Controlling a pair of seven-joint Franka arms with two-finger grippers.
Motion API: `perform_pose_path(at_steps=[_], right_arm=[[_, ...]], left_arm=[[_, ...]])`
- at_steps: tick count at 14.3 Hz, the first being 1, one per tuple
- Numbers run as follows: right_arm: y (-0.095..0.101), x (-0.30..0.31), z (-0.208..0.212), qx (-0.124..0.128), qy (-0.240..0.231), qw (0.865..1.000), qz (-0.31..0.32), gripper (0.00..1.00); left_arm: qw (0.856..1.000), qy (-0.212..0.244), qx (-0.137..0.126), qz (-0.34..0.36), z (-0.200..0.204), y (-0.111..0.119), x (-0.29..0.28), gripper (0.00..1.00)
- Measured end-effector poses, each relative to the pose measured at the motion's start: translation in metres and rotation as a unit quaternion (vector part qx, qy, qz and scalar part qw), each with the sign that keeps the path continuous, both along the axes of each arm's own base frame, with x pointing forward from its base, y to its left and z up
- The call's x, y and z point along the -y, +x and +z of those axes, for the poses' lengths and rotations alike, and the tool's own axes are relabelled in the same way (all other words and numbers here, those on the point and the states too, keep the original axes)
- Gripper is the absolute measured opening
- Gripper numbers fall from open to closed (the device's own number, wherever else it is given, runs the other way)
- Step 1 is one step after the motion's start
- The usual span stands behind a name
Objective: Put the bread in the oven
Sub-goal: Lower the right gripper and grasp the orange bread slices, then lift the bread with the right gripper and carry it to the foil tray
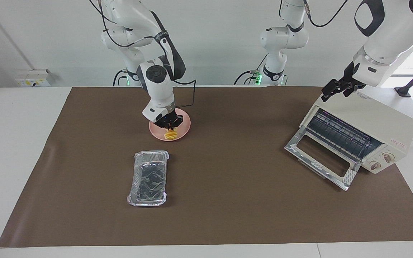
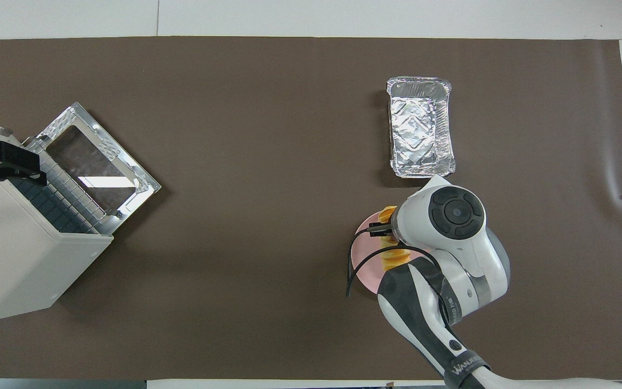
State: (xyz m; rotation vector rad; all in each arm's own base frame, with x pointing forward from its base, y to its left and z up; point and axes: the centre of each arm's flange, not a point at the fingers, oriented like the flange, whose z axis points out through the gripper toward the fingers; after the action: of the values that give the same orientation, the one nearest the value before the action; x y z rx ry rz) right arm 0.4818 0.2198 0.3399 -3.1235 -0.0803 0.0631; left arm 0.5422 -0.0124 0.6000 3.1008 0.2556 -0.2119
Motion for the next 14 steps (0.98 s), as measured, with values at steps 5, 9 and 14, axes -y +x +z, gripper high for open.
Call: perform_pose_path(at_steps=[5,9,14], right_arm=[[0.054,0.01,0.083,0.003,0.006,1.0,-0.024,0.11],[0.105,0.038,0.108,0.021,0.024,0.999,-0.038,0.11],[0.18,0.057,0.085,-0.006,0.037,0.998,-0.052,0.11]], left_arm=[[1.0,0.0,0.0,0.0,0.0,0.0,0.0,1.0],[1.0,0.0,0.0,0.0,0.0,0.0,0.0,1.0],[1.0,0.0,0.0,0.0,0.0,0.0,0.0,1.0]])
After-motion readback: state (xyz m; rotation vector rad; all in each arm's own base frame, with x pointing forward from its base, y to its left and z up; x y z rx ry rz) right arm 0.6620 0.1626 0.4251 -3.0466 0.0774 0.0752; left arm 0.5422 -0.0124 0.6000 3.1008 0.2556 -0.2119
